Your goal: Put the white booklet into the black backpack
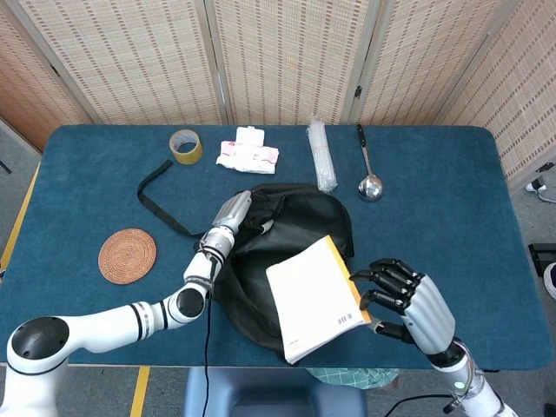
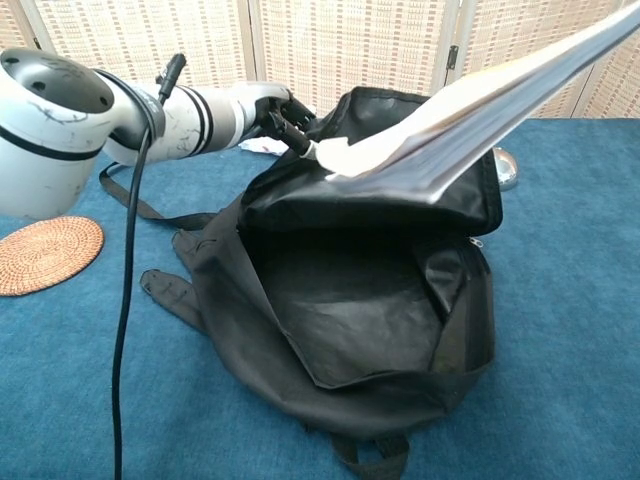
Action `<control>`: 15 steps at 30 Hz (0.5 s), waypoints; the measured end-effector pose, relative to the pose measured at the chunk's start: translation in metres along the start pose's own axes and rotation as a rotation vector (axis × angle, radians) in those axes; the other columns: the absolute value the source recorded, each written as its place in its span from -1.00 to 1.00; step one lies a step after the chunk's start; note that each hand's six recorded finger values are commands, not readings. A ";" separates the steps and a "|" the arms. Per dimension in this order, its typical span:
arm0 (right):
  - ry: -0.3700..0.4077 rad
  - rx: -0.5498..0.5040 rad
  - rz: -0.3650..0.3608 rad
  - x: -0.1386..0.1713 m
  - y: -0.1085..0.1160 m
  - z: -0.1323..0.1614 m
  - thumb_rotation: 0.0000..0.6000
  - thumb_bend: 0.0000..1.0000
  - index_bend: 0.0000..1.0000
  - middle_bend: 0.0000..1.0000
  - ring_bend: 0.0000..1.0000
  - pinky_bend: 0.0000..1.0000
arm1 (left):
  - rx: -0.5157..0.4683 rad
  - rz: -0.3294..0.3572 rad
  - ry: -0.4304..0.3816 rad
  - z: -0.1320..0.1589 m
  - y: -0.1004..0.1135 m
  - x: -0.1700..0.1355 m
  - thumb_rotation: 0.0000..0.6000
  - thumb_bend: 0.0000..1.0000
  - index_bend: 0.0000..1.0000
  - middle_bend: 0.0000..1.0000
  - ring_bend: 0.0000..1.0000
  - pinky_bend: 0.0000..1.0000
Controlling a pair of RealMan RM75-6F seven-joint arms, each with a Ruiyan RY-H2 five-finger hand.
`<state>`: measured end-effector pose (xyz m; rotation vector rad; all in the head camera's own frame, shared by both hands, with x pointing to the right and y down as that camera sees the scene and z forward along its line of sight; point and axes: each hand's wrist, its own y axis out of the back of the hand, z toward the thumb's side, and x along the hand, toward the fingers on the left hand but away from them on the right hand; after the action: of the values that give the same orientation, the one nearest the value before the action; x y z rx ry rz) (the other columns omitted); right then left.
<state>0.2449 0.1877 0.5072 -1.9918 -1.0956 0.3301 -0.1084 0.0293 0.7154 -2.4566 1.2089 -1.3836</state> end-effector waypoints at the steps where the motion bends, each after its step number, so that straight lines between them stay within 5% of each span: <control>1: -0.001 -0.014 0.016 0.001 -0.006 0.000 1.00 0.15 0.44 -0.19 -0.14 -0.26 | -0.002 0.000 0.005 0.000 0.000 0.001 1.00 -0.01 0.30 -0.40 -0.51 -1.00; 15: -0.065 -0.103 0.117 0.009 -0.062 -0.016 1.00 0.15 0.45 -0.18 -0.14 -0.23 | -0.002 -0.011 0.025 -0.003 0.000 0.003 1.00 -0.01 0.29 -0.40 -0.52 -1.00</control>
<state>0.2231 0.2040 0.5657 -2.1551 -1.0576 0.4102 -0.1100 0.0281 0.7192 -2.4576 1.2042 -1.4206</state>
